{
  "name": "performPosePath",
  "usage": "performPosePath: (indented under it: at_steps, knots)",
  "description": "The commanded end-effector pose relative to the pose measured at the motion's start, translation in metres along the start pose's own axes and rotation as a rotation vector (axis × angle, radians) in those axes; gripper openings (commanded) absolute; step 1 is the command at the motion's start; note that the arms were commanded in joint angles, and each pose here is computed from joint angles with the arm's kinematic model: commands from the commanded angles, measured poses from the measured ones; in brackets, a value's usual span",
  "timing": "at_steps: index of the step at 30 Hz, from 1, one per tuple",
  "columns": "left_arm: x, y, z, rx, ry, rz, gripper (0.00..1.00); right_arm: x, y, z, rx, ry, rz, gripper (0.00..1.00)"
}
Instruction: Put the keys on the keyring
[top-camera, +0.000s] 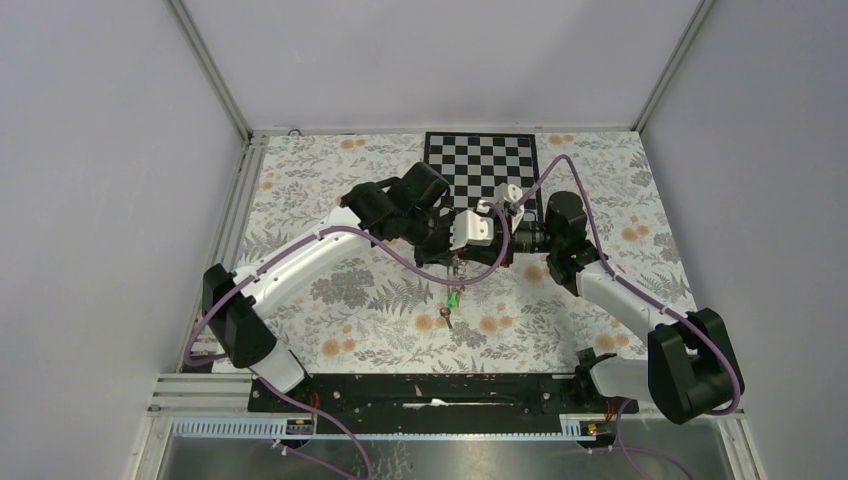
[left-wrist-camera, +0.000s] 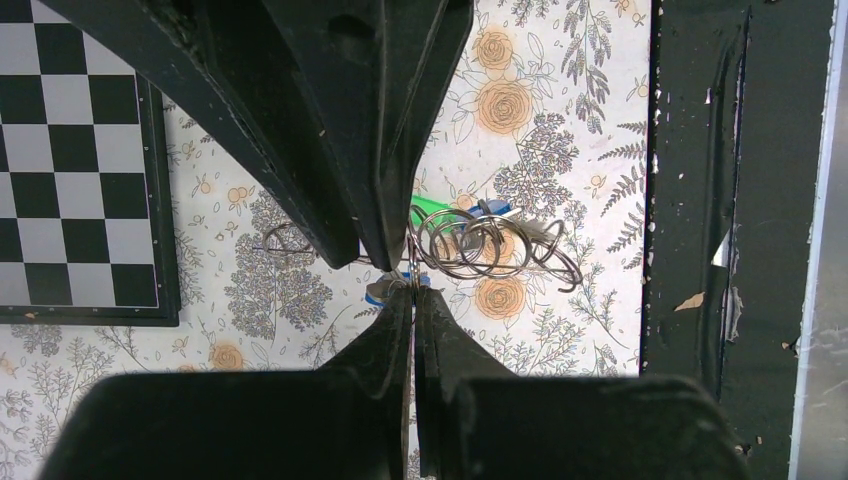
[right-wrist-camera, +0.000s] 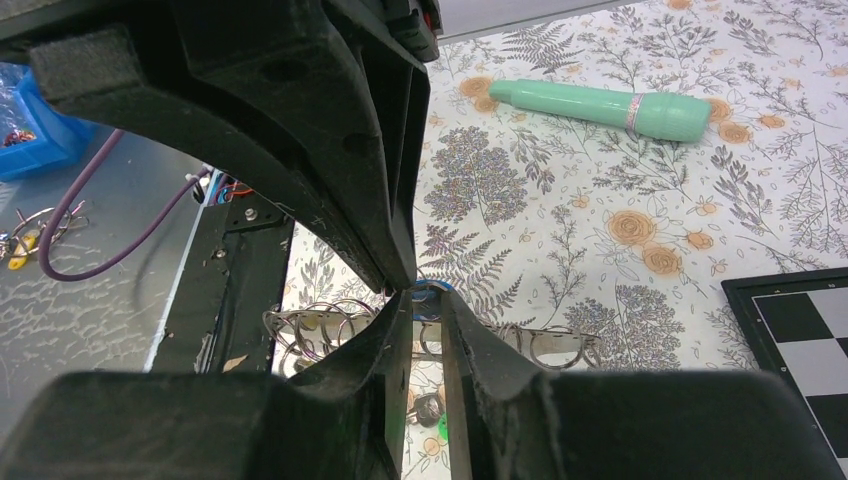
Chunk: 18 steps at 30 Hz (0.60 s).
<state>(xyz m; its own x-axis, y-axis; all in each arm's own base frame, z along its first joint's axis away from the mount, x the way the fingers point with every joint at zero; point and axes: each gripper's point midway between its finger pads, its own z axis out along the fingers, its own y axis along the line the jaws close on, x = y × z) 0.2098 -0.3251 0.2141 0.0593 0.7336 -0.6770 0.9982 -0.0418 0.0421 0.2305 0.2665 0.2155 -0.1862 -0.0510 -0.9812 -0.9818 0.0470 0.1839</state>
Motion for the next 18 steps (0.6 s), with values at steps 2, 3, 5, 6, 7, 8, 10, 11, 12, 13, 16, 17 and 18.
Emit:
performPosePath:
  at_steps: [2, 3, 5, 6, 7, 8, 10, 11, 12, 13, 16, 17, 18]
  knots:
    - [-0.016, 0.002, 0.002, -0.002, -0.060, 0.022, 0.00, -0.007, 0.009, 0.002, -0.046, -0.016, -0.035, 0.24]
    - [-0.015, 0.003, 0.002, -0.003, -0.059, 0.022, 0.00, -0.007, 0.009, 0.002, -0.044, -0.017, -0.028, 0.24]
    - [-0.015, 0.003, 0.003, -0.002, -0.058, 0.021, 0.00, -0.009, 0.009, 0.002, -0.039, -0.021, -0.026, 0.24]
    - [-0.015, 0.002, 0.003, 0.001, -0.058, 0.020, 0.00, -0.010, 0.008, 0.002, -0.036, -0.024, -0.024, 0.24]
    - [-0.014, 0.002, 0.004, 0.003, -0.055, 0.020, 0.00, -0.012, 0.008, 0.002, -0.035, -0.027, -0.025, 0.24]
    - [-0.013, 0.002, 0.005, 0.005, -0.054, 0.019, 0.00, -0.014, 0.008, 0.002, -0.036, -0.031, -0.023, 0.24]
    - [-0.011, 0.001, 0.007, 0.007, -0.048, 0.017, 0.00, -0.017, 0.008, 0.002, -0.032, -0.038, -0.018, 0.24]
    - [-0.011, 0.001, 0.006, 0.006, -0.047, 0.017, 0.00, -0.019, 0.008, 0.002, -0.032, -0.041, -0.016, 0.24]
    - [-0.010, 0.001, 0.007, 0.006, -0.046, 0.016, 0.00, -0.020, 0.008, 0.002, -0.030, -0.043, -0.013, 0.24]
    - [-0.010, 0.002, 0.006, 0.005, -0.046, 0.017, 0.00, -0.021, 0.008, 0.002, -0.029, -0.045, -0.010, 0.24]
    - [-0.010, 0.001, 0.007, 0.005, -0.043, 0.017, 0.00, -0.023, 0.011, 0.002, -0.040, -0.049, -0.011, 0.24]
    - [-0.010, 0.002, 0.007, 0.002, -0.042, 0.017, 0.00, -0.022, 0.012, 0.002, -0.046, -0.048, -0.010, 0.24]
    - [-0.010, 0.002, 0.007, -0.001, -0.042, 0.018, 0.00, -0.021, 0.013, 0.002, -0.054, -0.046, -0.009, 0.25]
